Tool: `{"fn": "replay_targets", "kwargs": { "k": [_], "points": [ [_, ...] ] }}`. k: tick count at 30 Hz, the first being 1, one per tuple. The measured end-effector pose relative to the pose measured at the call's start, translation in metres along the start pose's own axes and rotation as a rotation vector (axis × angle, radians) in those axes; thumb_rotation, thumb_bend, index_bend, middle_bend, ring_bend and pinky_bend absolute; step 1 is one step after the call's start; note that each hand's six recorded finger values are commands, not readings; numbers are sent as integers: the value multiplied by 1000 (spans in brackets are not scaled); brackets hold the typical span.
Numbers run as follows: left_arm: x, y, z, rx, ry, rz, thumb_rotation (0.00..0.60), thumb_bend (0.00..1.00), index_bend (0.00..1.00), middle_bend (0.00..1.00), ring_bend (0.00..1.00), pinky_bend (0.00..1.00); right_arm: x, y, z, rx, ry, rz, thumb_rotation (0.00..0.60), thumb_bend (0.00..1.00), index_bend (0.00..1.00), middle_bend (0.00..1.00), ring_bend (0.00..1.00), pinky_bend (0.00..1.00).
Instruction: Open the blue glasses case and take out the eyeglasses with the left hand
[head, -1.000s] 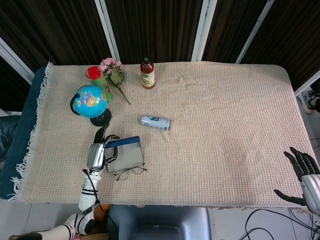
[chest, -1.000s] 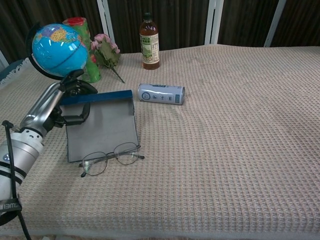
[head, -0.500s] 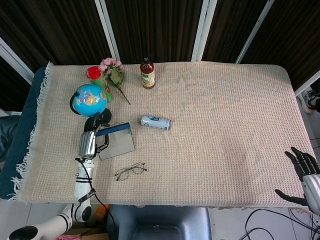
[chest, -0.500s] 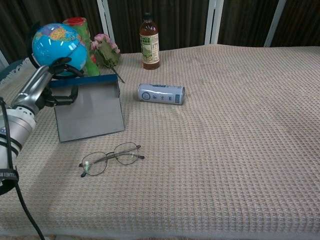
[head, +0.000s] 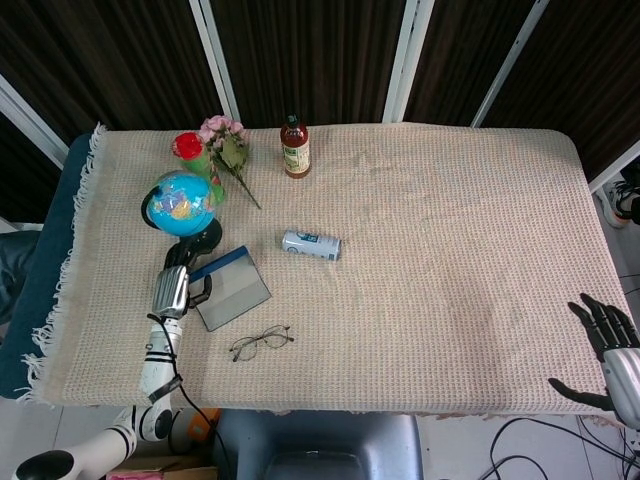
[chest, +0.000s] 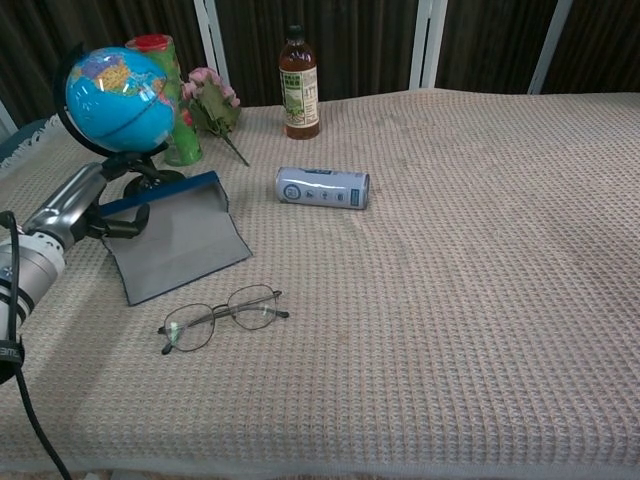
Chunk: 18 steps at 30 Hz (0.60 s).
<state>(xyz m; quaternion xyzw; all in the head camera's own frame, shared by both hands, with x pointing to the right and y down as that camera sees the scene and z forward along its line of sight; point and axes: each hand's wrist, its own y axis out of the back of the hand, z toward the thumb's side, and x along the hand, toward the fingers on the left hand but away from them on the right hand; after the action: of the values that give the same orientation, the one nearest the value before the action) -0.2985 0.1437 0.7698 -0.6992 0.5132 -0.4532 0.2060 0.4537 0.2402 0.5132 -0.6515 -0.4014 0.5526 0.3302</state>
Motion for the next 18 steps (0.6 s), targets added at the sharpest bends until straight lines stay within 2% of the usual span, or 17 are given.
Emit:
{"fn": "replay_targets", "kwargs": {
  "k": [6,11,15,18],
  "points": [
    [-3,-4,0,21,-1,-19,600,409,128,0,0,0,1,2,-1,-7,-1,-7,600,186,0,0,0,0],
    [-8,-6,2,46,-10,-45,600,389,59,0,0,0,1,1,0,-2,4,-2,600,186,0,0,0,0],
    [-15,-5,7,40,-28,-67,600,393,48,0,0,0,1,1,1,-3,5,-2,600,187,0,0,0,0],
    [-27,4,12,32,-66,-68,600,392,51,0,0,0,2,1,0,-5,3,-5,600,186,0,0,0,0]
  ]
}}
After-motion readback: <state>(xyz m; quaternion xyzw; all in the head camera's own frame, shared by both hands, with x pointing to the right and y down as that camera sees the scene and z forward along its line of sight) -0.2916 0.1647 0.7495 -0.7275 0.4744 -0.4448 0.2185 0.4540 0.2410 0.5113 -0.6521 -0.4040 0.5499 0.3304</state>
